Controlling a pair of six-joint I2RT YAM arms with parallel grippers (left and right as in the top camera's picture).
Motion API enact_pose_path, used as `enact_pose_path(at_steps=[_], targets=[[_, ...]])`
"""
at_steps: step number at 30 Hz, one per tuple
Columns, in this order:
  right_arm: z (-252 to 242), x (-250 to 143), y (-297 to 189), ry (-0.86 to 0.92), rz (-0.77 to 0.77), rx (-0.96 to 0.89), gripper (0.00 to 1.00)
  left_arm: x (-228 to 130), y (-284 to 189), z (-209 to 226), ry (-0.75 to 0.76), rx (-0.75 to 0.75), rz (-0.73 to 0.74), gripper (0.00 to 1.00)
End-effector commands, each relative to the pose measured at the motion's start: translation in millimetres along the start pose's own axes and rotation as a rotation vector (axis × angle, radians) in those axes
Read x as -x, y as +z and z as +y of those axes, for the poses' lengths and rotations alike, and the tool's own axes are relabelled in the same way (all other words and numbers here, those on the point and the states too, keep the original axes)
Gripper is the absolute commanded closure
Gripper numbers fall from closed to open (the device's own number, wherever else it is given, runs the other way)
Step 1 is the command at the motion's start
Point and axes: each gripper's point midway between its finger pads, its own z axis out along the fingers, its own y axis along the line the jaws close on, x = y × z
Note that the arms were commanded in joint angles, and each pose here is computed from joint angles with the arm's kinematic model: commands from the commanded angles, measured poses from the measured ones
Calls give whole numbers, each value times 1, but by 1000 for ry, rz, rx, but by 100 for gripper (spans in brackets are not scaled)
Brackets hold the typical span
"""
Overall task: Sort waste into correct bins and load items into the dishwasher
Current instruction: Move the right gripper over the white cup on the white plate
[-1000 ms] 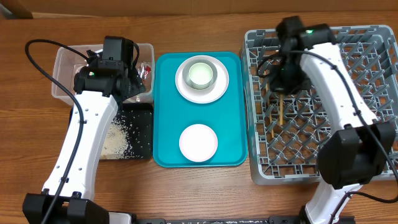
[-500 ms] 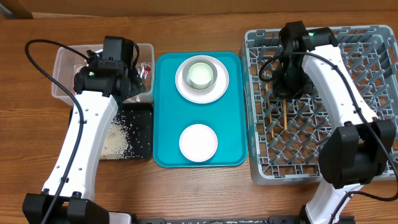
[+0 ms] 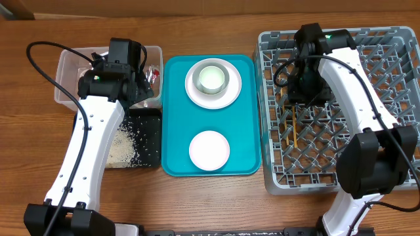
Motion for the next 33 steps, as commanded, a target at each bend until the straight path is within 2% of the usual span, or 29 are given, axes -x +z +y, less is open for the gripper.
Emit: enact_pose_path(at_steps=[1,8,12,18,22,25,33], targets=[[1,-2,-8,-5,-22,4,56,4,-5,-2,11,-9,-15,0],[16,-2,-12,35,-17,96,57,4,-5,-2,11,-9,-15,0],[25,6,-40,57,-64,158,57,4,-5,-2,11,-9,-15,0],[77,29,-116,-5,-221,482,58,4,-5,-2,11,-9,-15,0],[129,38,-150,-164,-343,640,66,4,-5,-2,11,-9,-15,0],[166,43,-156,-259,-432,633,73,4,-5,-2,11,-9,-15,0],[235,58,-145,-373,-653,390,73,4,-5,-2,11,-9,-15,0]])
